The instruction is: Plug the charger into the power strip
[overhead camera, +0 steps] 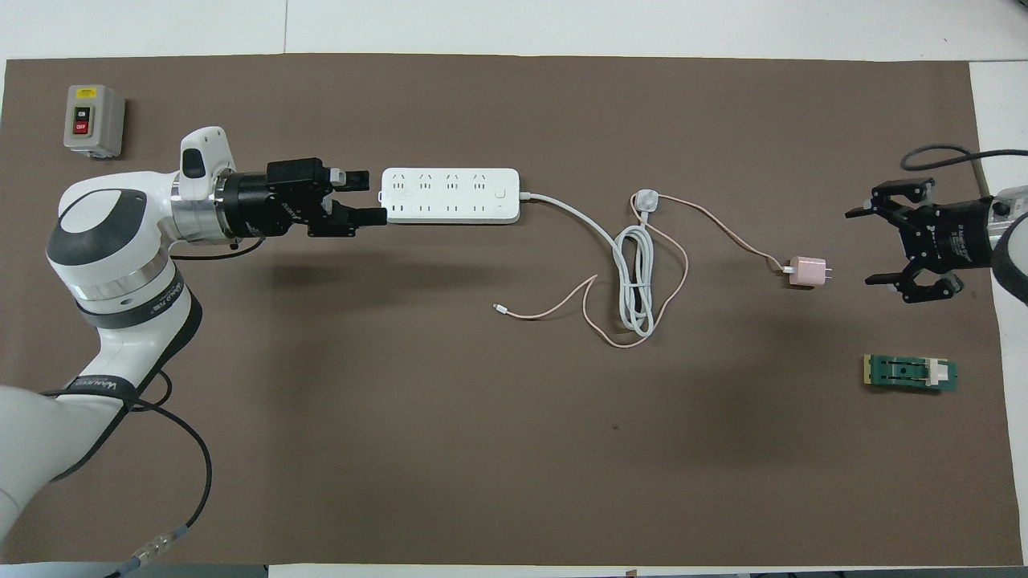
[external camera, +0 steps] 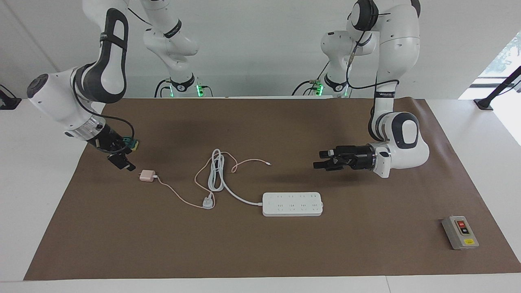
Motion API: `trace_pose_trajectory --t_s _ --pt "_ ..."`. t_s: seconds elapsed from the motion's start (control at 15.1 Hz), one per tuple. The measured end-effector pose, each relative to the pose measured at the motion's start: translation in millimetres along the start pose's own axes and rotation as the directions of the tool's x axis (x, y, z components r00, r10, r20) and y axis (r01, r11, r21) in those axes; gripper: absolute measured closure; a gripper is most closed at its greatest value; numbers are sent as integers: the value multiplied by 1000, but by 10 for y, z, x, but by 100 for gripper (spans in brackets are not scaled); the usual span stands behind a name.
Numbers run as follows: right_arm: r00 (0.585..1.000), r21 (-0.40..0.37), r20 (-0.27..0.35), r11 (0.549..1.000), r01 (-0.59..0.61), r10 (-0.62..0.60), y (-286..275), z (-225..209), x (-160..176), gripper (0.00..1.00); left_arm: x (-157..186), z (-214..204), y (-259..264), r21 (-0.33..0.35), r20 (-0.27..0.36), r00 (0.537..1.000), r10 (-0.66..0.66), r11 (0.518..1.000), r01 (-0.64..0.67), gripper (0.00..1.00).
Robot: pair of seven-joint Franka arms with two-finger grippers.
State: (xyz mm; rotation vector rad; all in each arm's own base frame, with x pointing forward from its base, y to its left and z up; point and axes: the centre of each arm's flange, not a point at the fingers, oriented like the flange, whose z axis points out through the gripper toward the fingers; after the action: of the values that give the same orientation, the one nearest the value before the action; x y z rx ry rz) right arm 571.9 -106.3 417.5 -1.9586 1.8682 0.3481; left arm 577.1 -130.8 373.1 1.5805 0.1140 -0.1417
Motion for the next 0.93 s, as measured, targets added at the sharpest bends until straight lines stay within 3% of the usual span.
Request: trace_pose_trajectory --t_s 0.2,0.33,0.53,0.93 --pt "987 -11 45 988 -154 154 -42 148 -126 0 -305 -65 -165 -2 -10 999 37 999 -37 0" --pt "972 -38 99 977 -211 213 -9 311 121 0 -338 -56 -318 -3 -10 999 36 999 -37 0" --pt "953 -96 204 973 -210 226 61 632 600 0 -314 -19 -361 -13 -16 999 39 999 -39 0" --pt "953 -113 264 986 -121 147 -87 694 985 0 -84 550 -316 -52 -51 997 49 997 -52 0"
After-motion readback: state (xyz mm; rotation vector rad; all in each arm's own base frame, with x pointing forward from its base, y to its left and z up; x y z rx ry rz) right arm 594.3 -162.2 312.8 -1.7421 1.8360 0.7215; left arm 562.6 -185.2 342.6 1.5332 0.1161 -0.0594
